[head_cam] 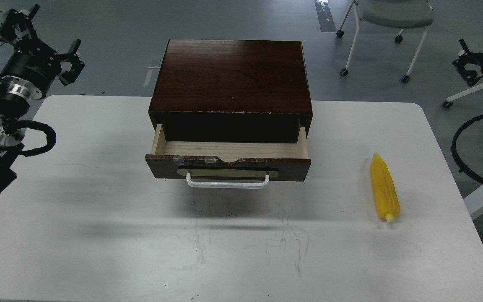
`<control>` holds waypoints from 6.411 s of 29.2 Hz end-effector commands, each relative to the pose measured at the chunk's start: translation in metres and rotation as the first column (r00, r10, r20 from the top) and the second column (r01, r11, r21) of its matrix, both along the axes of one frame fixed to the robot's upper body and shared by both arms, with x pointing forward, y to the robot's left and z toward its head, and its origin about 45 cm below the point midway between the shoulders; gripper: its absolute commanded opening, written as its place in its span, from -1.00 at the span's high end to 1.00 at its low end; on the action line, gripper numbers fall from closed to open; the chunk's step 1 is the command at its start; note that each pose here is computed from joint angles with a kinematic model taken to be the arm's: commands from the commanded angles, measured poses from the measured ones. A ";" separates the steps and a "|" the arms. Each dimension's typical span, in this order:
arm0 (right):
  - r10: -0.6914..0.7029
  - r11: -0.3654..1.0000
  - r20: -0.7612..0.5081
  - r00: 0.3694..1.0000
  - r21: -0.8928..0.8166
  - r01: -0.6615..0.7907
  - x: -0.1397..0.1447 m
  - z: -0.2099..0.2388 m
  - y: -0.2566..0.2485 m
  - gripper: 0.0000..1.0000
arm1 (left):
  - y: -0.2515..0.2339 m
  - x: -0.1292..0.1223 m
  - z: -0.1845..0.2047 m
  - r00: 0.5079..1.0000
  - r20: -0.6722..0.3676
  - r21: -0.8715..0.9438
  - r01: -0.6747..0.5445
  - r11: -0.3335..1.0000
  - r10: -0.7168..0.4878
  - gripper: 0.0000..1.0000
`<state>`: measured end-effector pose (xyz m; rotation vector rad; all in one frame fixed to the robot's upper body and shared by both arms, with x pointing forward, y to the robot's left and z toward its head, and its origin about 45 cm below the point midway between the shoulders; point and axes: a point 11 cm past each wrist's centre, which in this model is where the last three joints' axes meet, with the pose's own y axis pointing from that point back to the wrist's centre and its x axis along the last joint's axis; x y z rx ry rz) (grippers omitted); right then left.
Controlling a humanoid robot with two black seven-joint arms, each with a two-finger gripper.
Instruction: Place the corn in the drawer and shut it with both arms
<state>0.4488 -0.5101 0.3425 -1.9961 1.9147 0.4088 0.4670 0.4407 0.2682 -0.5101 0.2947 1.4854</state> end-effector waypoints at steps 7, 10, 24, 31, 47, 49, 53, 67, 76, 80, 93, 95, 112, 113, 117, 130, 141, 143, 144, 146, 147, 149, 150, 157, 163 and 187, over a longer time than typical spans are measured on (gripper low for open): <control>0.192 0.618 -0.249 0.949 -0.721 -0.314 0.006 0.057 0.051 -1.00 | 0.016 -0.006 0.003 0.998 0.040 -0.001 -0.056 0.998 0.056 -0.96; 0.215 0.419 -0.346 0.913 -0.812 -0.406 0.000 0.053 0.070 -1.00 | 0.027 -0.010 -0.001 0.996 0.024 0.014 -0.087 0.996 0.087 -0.96; 0.130 -0.111 -0.759 0.638 -0.650 -0.752 -0.055 -0.071 0.107 -1.00 | 0.031 -0.012 -0.004 0.995 0.022 0.018 -0.101 0.995 0.101 -0.96; 0.099 -0.246 -0.835 0.541 -0.547 -0.800 -0.075 -0.136 0.133 -1.00 | 0.033 -0.013 -0.004 0.995 0.013 0.027 -0.099 0.995 0.099 -0.96; 0.108 -0.339 -0.892 0.439 -0.448 -0.827 -0.098 -0.193 0.160 -0.06 | 0.044 -0.026 -0.024 0.992 -0.027 0.040 -0.125 0.991 0.126 -0.96; 0.115 -0.343 -0.892 0.436 -0.448 -0.826 -0.098 -0.194 0.164 -0.01 | 0.045 -0.027 -0.023 0.991 -0.026 0.042 -0.127 0.991 0.128 -0.96; 0.114 -0.346 -0.894 0.433 -0.444 -0.826 -0.098 -0.195 0.166 0.57 | 0.054 -0.029 -0.020 0.989 -0.023 0.054 -0.142 0.988 0.143 -0.96; 0.109 -0.413 -0.675 0.730 -0.698 -0.584 -0.020 -0.026 0.167 1.00 | 0.080 -0.043 -0.018 0.981 -0.033 0.089 -0.188 0.978 0.191 -0.96; 0.293 -0.745 -0.456 0.840 -0.660 -0.098 -0.007 0.084 0.287 1.00 | 0.077 -0.042 -0.019 0.982 -0.039 0.088 -0.181 0.980 0.185 -0.96; 0.434 -0.823 -0.444 0.784 -0.550 0.144 -0.027 0.088 0.368 1.00 | 0.078 -0.042 -0.019 0.982 -0.037 0.089 -0.183 0.979 0.187 -0.96; 0.487 -0.856 -0.589 0.645 -0.175 0.486 -0.072 0.012 0.449 1.00 | 0.102 -0.049 -0.003 0.972 -0.019 0.122 -0.232 0.965 0.236 -0.96; 0.479 -0.853 -0.595 0.645 -0.141 0.503 -0.072 0.005 0.448 1.00 | 0.105 -0.051 -0.002 0.970 -0.018 0.124 -0.239 0.963 0.243 -0.96; 0.486 -0.821 -0.681 0.548 -0.142 0.553 -0.098 -0.045 0.466 0.57 | 0.108 -0.052 0.001 0.969 -0.010 0.130 -0.245 0.961 0.249 -0.96; 0.487 -0.821 -0.681 0.548 -0.141 0.554 -0.098 -0.046 0.466 0.40 | 0.109 -0.052 0.001 0.968 -0.012 0.130 -0.246 0.961 0.249 -0.96; 0.486 -0.820 -0.689 0.539 -0.146 0.553 -0.099 -0.047 0.466 -0.40 | 0.108 -0.052 0.001 0.969 -0.010 0.130 -0.245 0.961 0.249 -0.96; 0.493 -0.820 -0.692 0.527 -0.167 0.547 -0.098 -0.041 0.466 -0.69 | 0.109 -0.052 0.001 0.968 -0.010 0.130 -0.246 0.960 0.250 -0.96; 0.634 -0.764 -0.519 0.573 -0.535 0.360 -0.065 0.055 0.489 -0.96 | 0.109 -0.039 0.037 0.970 0.055 0.139 -0.243 0.960 0.237 -0.79; 0.637 -0.702 -0.449 0.627 -0.673 0.231 -0.039 0.090 0.469 -0.98 | 0.105 -0.034 0.045 0.973 0.069 0.154 -0.231 0.961 0.223 -0.63; 0.639 -0.668 -0.429 0.639 -0.721 0.184 -0.033 0.101 0.461 -0.99 | 0.103 -0.031 0.051 0.973 0.080 0.161 -0.226 0.961 0.215 -0.48; 0.643 -0.577 -0.384 0.663 -0.812 0.088 -0.019 0.123 0.444 -1.00 | 0.096 -0.023 0.067 0.975 0.107 0.184 -0.211 0.960 0.194 -0.18; 0.643 -0.541 -0.369 0.671 -0.839 0.057 -0.015 0.130 0.437 -1.00 | 0.094 -0.021 0.072 0.976 0.116 0.195 -0.205 0.959 0.185 -0.04; 0.634 -0.427 -0.322 0.703 -0.904 -0.029 -0.002 0.149 0.413 -1.00 | 0.082 -0.012 0.087 0.978 0.152 0.236 -0.179 0.955 0.146 0.27; 0.630 -0.338 -0.285 0.723 -0.938 -0.075 0.004 0.163 0.396 -1.00 | 0.073 -0.007 0.099 0.976 0.186 0.270 -0.165 0.949 0.117 0.49; 0.537 0.095 -0.146 0.831 -0.968 -0.232 0.032 0.208 0.296 -1.00 | -0.006 0.030 0.161 0.968 0.202 0.583 0.005 0.812 -0.151 1.00; 0.374 0.452 -0.102 0.922 -0.848 -0.278 0.060 0.189 0.202 -1.00 | -0.171 0.003 0.185 0.743 0.126 0.857 0.251 0.449 -0.657 1.00; 0.103 0.995 -0.074 0.992 0.011 -0.103 0.024 -0.018 0.051 -1.00 | -0.281 -0.171 0.056 0.259 -0.535 0.781 -0.212 -0.588 -0.804 1.00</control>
